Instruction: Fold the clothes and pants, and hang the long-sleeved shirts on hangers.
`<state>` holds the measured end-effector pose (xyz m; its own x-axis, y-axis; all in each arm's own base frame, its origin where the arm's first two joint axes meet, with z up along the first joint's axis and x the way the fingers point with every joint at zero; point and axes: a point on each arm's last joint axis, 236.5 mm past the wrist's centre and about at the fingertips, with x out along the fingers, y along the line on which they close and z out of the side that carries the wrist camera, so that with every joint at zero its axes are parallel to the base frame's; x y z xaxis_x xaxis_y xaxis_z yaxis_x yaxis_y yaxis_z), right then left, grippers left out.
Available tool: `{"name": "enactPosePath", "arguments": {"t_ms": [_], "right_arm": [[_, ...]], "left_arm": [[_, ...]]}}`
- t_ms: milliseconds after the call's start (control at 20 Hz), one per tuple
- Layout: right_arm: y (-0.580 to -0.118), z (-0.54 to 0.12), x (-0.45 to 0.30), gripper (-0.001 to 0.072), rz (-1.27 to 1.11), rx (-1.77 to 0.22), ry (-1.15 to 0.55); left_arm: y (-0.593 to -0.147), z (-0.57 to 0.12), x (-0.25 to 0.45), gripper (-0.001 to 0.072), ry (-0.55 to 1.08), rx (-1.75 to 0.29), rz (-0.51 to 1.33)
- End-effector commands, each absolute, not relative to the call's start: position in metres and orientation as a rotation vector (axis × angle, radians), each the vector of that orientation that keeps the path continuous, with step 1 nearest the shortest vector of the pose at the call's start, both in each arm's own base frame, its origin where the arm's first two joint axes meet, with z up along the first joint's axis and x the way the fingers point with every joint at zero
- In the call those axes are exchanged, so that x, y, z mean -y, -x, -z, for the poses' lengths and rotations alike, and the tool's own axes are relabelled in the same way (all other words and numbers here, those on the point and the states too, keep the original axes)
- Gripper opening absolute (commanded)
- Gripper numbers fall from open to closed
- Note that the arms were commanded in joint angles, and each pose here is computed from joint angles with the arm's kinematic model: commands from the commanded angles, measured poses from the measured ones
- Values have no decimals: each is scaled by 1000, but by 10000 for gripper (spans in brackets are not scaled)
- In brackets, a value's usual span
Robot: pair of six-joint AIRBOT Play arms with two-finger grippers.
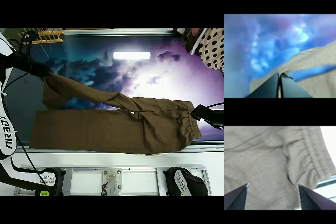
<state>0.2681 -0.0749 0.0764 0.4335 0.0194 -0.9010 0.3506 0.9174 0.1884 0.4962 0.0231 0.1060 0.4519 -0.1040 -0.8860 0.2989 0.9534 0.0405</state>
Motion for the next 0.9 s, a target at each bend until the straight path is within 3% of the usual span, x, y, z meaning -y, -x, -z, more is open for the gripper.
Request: {"name": "enactPosePath", "arguments": {"t_ms": [0, 100, 300, 450, 850], "right_arm": [[-268, -76, 75, 672, 212, -1110, -376], [-270, -77, 76, 672, 214, -1100, -374], [-290, -87, 87, 653, 233, -1030, -359], [-310, -79, 105, 655, 243, -1116, -358], [-404, 39, 182, 666, 247, -1337, -532]], "left_arm": [[-506, -118, -43, 3, -307, -1048, 123], [-510, -121, -43, 4, -351, -1043, 73], [-506, -100, -5, 5, -244, -1063, 191], [-503, -71, -6, 5, -240, -1099, 193], [-482, -26, -5, 5, -228, -1206, 209]]}}
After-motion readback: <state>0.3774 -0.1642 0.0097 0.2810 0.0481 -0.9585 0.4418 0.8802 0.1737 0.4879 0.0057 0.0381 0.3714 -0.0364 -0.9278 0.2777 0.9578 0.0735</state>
